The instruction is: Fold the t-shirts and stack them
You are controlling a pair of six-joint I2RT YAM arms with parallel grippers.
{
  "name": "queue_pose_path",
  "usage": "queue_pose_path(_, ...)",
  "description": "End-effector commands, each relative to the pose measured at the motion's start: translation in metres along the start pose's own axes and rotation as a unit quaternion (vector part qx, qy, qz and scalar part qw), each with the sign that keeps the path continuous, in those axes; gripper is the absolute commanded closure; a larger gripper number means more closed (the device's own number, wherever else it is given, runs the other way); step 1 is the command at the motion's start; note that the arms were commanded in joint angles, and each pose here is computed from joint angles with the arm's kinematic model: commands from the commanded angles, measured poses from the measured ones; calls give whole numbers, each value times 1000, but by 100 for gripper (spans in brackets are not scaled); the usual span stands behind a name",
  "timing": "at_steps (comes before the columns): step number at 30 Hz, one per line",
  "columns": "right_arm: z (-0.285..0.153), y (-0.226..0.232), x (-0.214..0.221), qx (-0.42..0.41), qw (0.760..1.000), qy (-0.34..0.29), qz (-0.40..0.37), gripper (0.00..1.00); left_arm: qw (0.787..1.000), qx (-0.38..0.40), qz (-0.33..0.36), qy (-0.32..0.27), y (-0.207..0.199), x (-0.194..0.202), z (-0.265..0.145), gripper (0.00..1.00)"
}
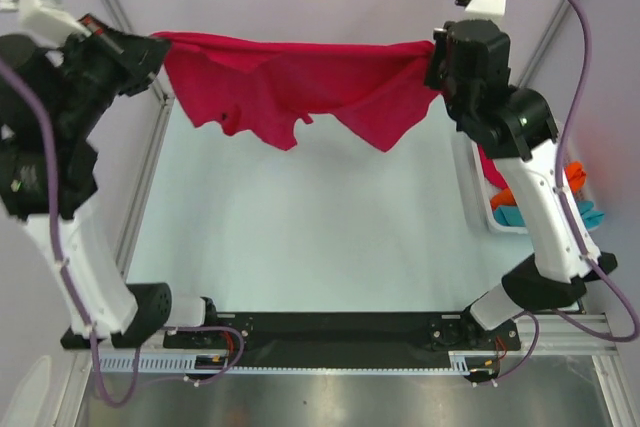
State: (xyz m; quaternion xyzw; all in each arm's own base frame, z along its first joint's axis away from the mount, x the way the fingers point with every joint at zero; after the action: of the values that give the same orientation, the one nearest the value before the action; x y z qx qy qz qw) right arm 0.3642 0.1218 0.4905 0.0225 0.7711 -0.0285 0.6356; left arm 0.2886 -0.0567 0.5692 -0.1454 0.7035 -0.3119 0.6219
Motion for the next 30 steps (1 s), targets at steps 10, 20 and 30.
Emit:
queue_pose_path(10,20,-28,53,70,996,58,-22,100,999,-31,-21,-12,24,4,14,100)
queue_pose_path(20,184,-15,99,79,989,124,-34,100,991,-86,-87,58,138,29,211,100)
queue_pose_path(30,146,-50,25,134,990,23,-30,100,995,-64,-73,-27,126,-39,156,100)
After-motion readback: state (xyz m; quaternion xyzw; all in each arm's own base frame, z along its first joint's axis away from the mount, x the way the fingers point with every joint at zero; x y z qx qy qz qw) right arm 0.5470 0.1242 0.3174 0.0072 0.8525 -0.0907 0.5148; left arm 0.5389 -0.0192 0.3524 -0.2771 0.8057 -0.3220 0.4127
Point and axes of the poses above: each gripper's point midway between its finger pads, its own z axis out along the fingers, its own y axis along the line the jaws close on, x = y × z, the point moved 2 cm from there along -z, back along the fingers, and after that the axes turned 7 degrees about -z, right-handed, at the moved point
